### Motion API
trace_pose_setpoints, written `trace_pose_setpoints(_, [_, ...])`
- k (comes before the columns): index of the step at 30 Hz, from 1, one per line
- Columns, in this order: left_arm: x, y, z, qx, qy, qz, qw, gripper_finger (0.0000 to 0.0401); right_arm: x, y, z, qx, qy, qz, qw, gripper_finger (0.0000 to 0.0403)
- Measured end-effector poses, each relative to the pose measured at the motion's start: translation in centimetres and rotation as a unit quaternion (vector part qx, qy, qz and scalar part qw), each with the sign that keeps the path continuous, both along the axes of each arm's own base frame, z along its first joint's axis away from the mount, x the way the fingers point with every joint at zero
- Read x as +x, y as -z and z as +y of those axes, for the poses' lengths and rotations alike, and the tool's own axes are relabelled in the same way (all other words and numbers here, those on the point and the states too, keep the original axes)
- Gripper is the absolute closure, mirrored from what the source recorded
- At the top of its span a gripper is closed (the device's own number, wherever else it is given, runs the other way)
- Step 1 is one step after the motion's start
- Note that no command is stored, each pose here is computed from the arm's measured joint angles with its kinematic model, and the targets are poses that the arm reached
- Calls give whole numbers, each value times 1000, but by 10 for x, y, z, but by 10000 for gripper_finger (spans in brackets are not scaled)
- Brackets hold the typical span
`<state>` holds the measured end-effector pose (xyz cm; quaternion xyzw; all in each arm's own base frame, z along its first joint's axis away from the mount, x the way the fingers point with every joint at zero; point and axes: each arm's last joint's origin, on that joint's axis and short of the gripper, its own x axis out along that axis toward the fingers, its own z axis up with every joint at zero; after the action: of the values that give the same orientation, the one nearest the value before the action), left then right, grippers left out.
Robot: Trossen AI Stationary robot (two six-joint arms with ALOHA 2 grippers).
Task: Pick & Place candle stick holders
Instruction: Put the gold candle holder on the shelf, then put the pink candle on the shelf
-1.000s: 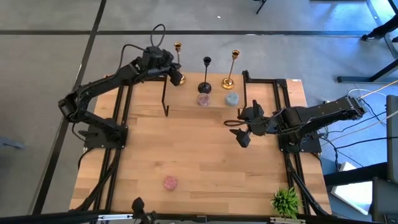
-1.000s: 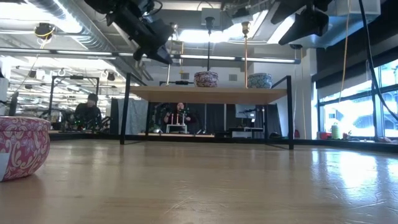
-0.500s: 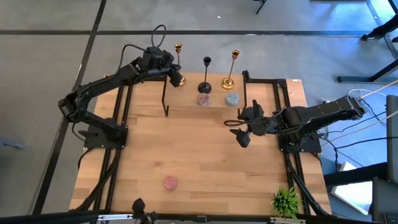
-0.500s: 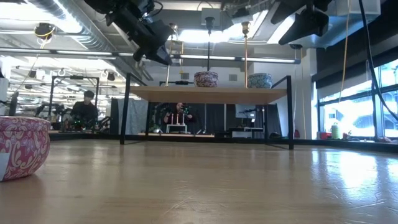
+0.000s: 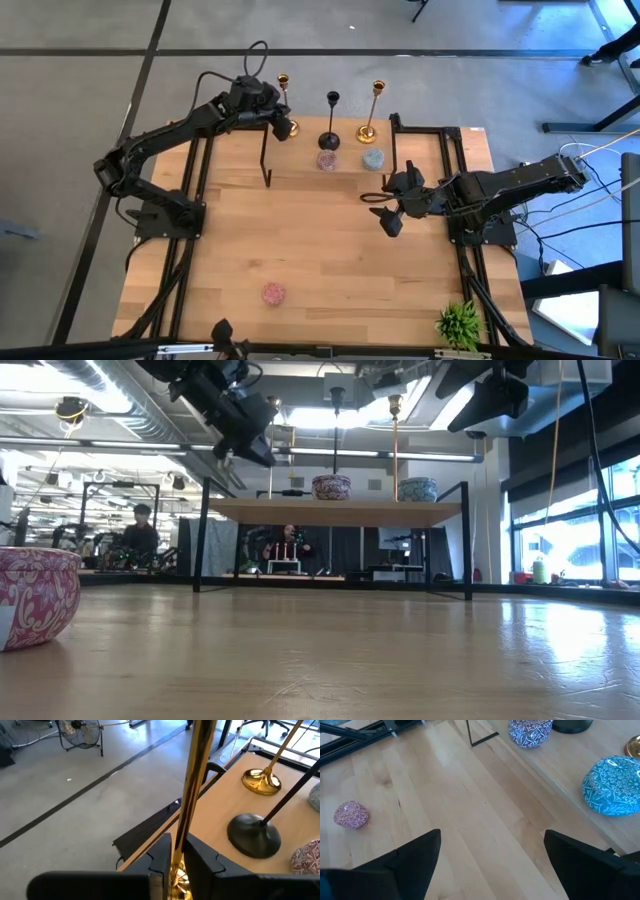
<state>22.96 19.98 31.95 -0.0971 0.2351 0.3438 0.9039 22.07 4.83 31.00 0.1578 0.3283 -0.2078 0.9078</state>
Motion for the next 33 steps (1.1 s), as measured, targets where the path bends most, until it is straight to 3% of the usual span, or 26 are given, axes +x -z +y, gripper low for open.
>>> trace_pose_setpoints(15, [-20,-12,-18,-15,2,22,1000,290,0,0,0,0,0,0,1000,45])
trace_pose_setpoints(20, [-34,-21,-35,-56,51,8,997,275,0,0,0,0,0,0,1000,45])
trace_pose_setpoints(27, [-40,-23,-79,-164,197,10,967,262,0,1,1,8,-10,4,1000,45])
trace_pose_setpoints(33, [-30,-14,-129,-224,263,87,934,251,0,1,1,10,-11,3,1000,45])
